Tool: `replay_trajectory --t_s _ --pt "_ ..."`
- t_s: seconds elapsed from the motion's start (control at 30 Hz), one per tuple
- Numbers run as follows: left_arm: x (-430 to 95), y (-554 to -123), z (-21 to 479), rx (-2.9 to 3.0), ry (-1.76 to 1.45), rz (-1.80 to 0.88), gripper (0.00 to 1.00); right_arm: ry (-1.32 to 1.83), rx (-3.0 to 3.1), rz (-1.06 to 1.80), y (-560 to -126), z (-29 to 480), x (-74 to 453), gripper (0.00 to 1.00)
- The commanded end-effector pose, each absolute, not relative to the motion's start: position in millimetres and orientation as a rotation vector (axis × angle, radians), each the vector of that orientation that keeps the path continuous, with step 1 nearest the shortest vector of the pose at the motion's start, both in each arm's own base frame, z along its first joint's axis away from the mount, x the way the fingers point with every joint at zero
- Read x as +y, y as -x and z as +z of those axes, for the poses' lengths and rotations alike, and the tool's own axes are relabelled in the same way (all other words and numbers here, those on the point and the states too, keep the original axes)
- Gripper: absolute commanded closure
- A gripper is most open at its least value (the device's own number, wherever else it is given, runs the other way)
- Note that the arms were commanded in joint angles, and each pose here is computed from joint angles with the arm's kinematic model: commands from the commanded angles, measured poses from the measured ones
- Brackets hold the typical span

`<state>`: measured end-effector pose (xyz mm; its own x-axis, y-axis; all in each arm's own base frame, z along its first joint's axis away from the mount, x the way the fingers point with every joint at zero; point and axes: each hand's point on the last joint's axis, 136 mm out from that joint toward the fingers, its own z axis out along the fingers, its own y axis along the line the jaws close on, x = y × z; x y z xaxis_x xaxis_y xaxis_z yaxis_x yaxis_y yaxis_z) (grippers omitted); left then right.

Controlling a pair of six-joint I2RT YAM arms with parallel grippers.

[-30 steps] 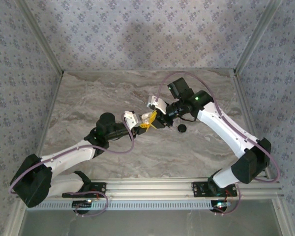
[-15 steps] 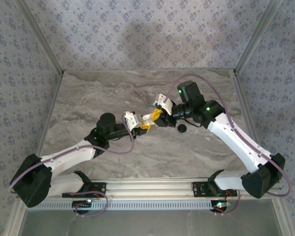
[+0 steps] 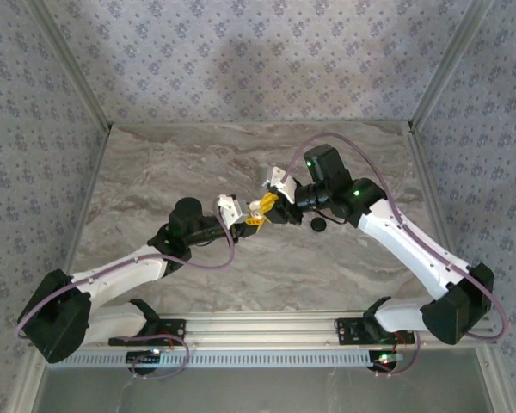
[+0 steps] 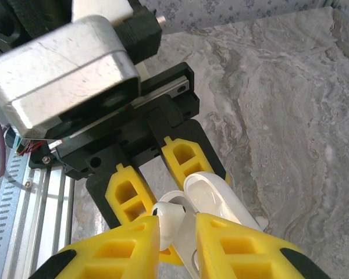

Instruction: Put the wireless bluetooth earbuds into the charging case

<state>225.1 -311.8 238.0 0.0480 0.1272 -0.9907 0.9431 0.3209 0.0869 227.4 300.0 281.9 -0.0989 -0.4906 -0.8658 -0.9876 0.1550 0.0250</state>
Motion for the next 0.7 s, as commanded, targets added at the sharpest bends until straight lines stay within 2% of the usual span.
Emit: replay_trajectory --t_s 0.0,0.67 --pt "-316.5 -223.2 268.5 1.288 -1.058 -0.873 0.89 1.441 1.699 0.861 -226.5 278.3 303.6 0.76" --pt "-316.7 -218.5 273.9 1.273 -1.063 -0.898 0.89 1.467 1.754 0.750 -243.3 264.6 301.6 0.80"
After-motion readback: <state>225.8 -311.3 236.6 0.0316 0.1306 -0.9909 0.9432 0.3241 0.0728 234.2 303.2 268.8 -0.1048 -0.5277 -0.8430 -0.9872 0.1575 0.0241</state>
